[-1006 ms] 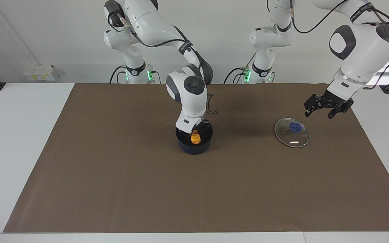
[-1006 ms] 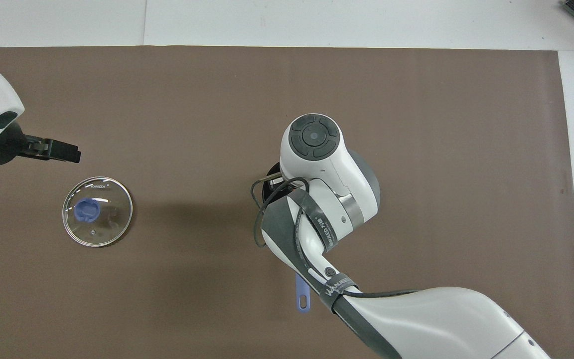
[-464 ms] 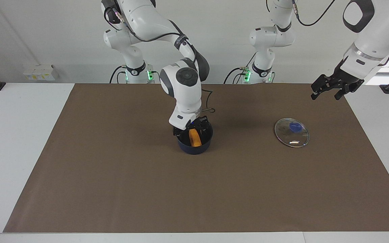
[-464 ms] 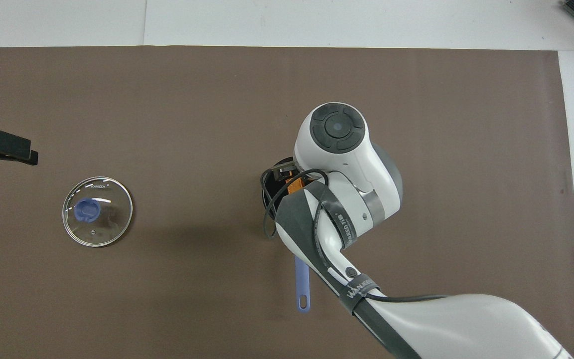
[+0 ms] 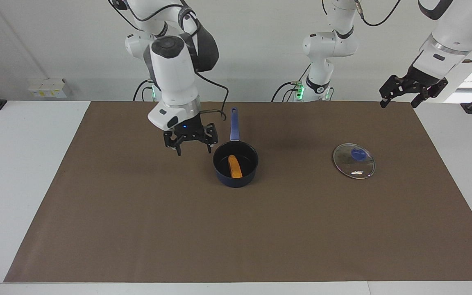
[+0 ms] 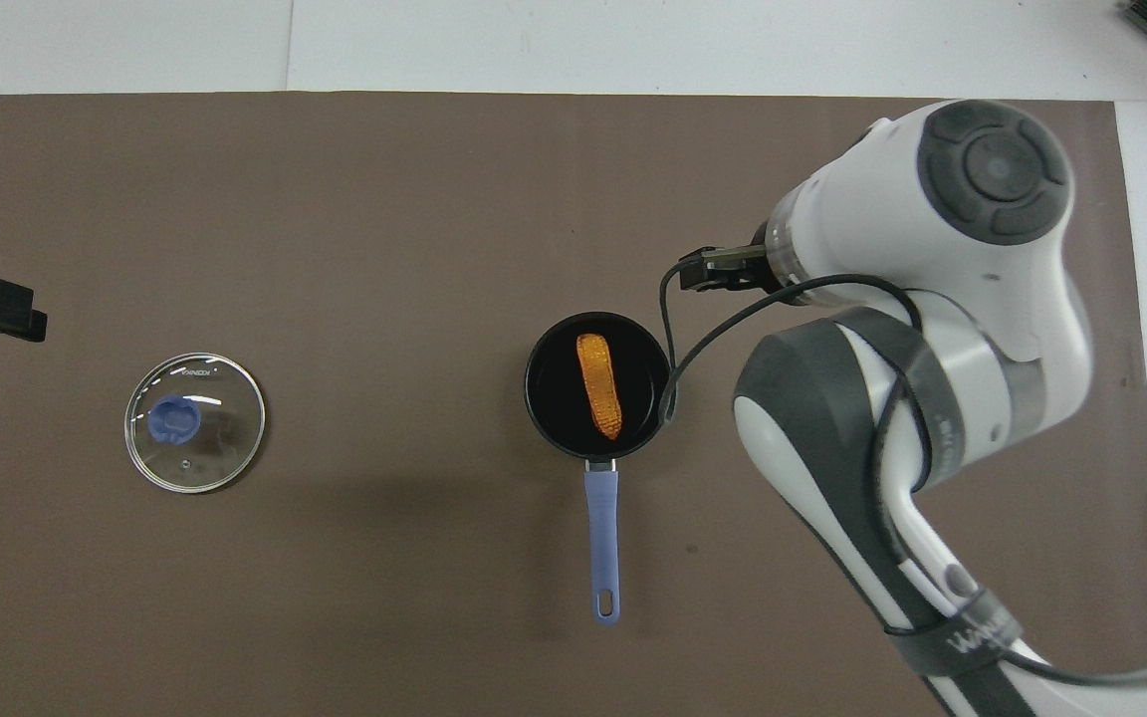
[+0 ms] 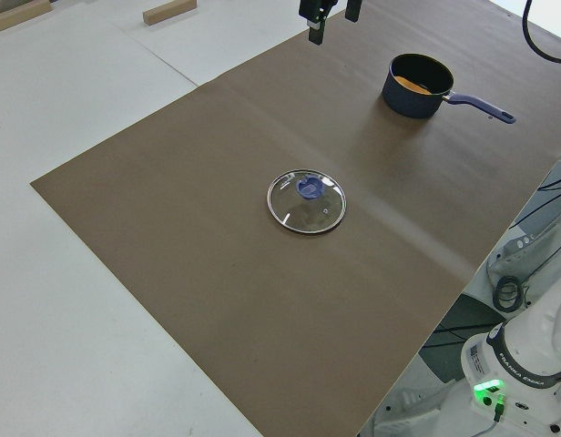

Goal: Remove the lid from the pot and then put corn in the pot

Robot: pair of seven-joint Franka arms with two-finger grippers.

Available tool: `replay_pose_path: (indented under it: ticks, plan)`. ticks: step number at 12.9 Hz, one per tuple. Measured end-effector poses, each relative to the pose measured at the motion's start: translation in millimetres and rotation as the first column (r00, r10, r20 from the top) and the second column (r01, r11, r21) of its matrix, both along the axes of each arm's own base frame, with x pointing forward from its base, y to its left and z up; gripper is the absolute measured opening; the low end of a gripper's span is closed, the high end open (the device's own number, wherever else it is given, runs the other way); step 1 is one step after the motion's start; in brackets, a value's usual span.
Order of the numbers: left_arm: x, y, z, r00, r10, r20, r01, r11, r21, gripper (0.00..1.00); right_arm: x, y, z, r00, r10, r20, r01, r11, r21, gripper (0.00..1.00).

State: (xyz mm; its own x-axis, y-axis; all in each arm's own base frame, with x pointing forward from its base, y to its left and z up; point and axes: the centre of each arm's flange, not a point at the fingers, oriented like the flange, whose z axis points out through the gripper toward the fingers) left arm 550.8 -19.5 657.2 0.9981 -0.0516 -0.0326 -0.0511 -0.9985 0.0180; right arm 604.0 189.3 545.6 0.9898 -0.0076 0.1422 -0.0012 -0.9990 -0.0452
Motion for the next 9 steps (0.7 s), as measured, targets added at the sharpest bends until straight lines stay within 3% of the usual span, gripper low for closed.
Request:
replay_pose_path:
  ticks: [4,9]
  plan:
    - [0.5,-1.0,-1.6,1.000,-0.002,-0.003,0.002,1.000,0.000,1.00,-26.9,-63.0,73.9,0.997,-0.079,-0.008,0.079,0.997,-0.011,1.00]
    - [0.3,-1.0,-5.2,1.000,-0.001,-0.011,0.001,1.000,0.000,1.00,-58.6,-102.9,128.8,0.990,-0.138,0.011,0.139,0.990,-0.007,1.00]
